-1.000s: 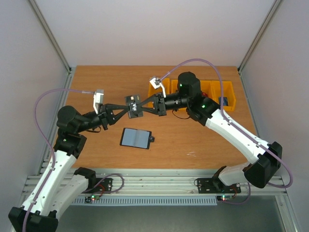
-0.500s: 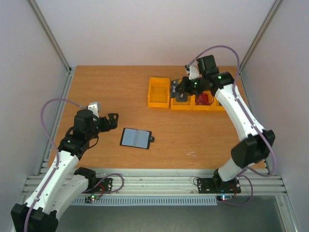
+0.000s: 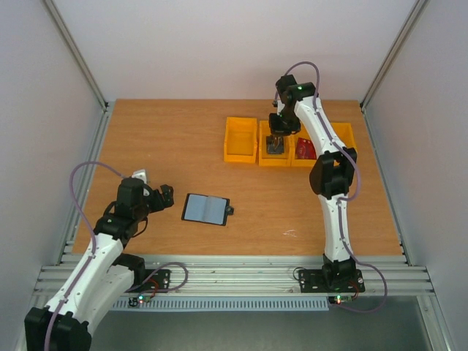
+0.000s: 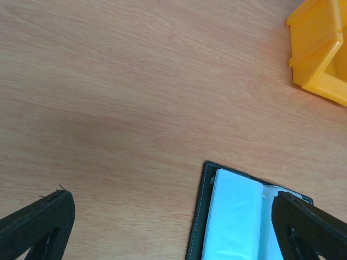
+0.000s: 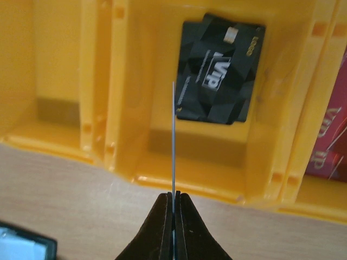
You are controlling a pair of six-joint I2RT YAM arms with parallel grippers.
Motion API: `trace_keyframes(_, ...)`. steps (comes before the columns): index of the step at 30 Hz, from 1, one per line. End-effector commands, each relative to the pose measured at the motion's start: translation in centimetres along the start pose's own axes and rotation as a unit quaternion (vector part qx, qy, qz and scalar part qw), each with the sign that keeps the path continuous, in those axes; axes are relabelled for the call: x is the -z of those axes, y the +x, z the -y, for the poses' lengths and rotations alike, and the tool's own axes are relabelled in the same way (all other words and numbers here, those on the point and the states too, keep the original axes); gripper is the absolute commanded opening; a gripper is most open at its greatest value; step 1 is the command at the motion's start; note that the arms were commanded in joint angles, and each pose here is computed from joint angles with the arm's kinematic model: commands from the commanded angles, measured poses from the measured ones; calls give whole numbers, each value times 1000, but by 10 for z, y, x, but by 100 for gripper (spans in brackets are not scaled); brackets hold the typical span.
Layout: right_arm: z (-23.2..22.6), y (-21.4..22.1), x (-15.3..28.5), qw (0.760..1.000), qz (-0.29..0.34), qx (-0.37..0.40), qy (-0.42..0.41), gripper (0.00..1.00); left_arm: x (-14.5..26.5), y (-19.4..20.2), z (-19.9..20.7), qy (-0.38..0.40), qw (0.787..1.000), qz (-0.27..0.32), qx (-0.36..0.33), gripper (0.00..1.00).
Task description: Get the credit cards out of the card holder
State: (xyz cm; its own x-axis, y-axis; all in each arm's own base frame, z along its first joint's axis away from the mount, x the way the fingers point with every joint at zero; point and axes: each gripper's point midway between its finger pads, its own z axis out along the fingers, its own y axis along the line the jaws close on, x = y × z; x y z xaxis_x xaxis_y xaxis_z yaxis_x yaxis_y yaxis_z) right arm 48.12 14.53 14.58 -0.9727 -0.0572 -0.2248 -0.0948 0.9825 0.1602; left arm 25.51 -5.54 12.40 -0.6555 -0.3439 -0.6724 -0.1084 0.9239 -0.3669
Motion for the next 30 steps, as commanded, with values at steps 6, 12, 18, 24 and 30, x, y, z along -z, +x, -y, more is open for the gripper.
trace_keyframes(6, 10, 2, -44, 998, -51, -25, 6, 1, -4, -12, -2, 3, 999, 34, 6, 99)
trace_keyframes(12, 8, -4, -60, 998, -48, -29, -3, 1, -7, -10, -4, -1, 1000, 30, 7, 99)
trace_keyframes(18, 11, -6, -70, 998, -49, -30, 3, 1, -10, -10, -4, -2, 1000, 28, 8, 99)
trace_keyframes(24, 14, -11, -79, 999, -42, -32, 9, 1, -9, -10, -5, 0, 999, 33, 7, 99)
trace_keyframes(30, 21, -15, -80, 999, -33, -30, 29, 6, -9, -10, -4, 0, 999, 34, 8, 99)
